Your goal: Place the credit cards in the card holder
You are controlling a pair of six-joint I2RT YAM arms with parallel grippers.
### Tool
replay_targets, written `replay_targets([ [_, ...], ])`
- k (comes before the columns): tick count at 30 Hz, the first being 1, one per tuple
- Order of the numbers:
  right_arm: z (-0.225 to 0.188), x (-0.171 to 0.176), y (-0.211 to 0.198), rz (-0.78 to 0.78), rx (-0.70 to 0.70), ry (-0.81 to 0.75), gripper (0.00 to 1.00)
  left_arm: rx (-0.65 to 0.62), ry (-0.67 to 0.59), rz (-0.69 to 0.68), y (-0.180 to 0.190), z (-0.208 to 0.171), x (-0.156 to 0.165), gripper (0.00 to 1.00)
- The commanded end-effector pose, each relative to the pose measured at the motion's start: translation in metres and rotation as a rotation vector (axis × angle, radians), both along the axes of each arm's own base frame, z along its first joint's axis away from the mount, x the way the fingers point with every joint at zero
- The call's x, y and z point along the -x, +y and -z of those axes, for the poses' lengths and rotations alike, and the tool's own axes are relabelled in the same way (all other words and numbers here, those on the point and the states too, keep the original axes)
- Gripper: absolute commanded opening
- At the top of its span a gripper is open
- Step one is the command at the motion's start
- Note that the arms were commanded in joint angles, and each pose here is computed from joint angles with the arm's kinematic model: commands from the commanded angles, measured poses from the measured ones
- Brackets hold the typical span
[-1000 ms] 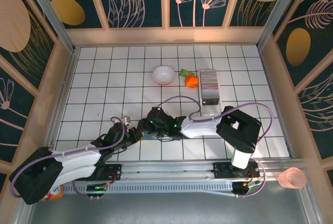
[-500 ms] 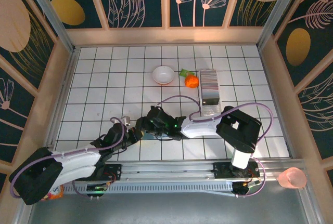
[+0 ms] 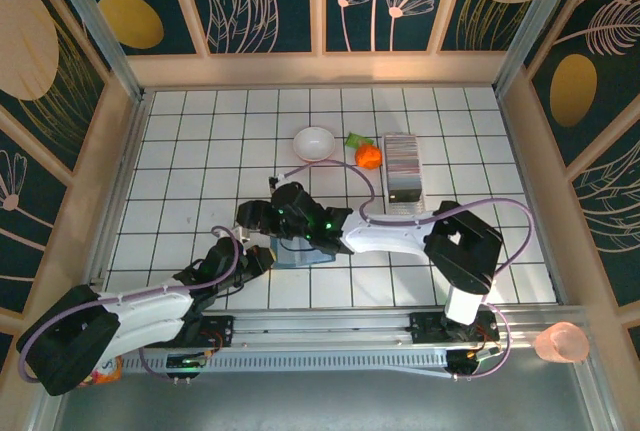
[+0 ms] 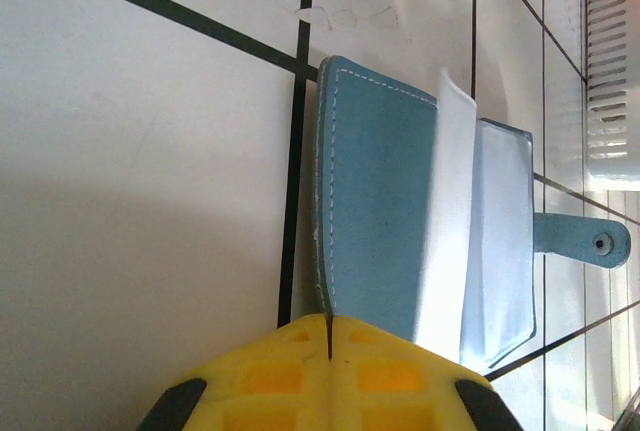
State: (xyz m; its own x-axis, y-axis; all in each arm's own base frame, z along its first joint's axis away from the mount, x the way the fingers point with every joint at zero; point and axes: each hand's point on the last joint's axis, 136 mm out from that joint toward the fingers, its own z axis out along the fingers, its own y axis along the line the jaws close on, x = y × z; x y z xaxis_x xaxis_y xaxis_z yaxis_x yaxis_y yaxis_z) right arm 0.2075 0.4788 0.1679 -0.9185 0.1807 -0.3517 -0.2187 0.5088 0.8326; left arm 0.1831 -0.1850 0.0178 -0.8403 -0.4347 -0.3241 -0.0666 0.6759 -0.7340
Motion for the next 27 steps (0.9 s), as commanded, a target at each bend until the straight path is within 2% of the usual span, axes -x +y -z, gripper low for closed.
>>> replay_targets([
  [1,-0.021,-0.013,-0.025,0.073,0.068,-0.086,0.56,-0.025,0.031,-0.02,0.01,0.013,0.008,0.0],
  [6,0.008,-0.017,-0.074,0.171,0.214,-0.058,0.56,-0.025,0.013,-0.023,0.01,0.005,0.005,0.0],
  [7,0.016,-0.017,-0.084,0.184,0.241,-0.049,0.56,-0.029,0.008,-0.027,0.01,0.003,0.004,0.02],
  [13,0.033,-0.012,-0.118,0.24,0.298,-0.026,0.55,-0.046,-0.04,-0.06,0.015,-0.013,-0.006,0.36],
  [16,0.035,-0.012,-0.13,0.263,0.326,-0.038,0.55,-0.062,-0.054,-0.083,0.018,-0.02,-0.009,0.43],
  [22,0.028,-0.014,-0.146,0.279,0.342,-0.087,0.55,-0.151,-0.091,-0.129,0.031,-0.035,-0.019,0.45],
  [27,0.01,-0.02,-0.158,0.297,0.314,-0.158,0.55,-0.184,-0.144,-0.127,0.03,-0.062,-0.028,0.46],
])
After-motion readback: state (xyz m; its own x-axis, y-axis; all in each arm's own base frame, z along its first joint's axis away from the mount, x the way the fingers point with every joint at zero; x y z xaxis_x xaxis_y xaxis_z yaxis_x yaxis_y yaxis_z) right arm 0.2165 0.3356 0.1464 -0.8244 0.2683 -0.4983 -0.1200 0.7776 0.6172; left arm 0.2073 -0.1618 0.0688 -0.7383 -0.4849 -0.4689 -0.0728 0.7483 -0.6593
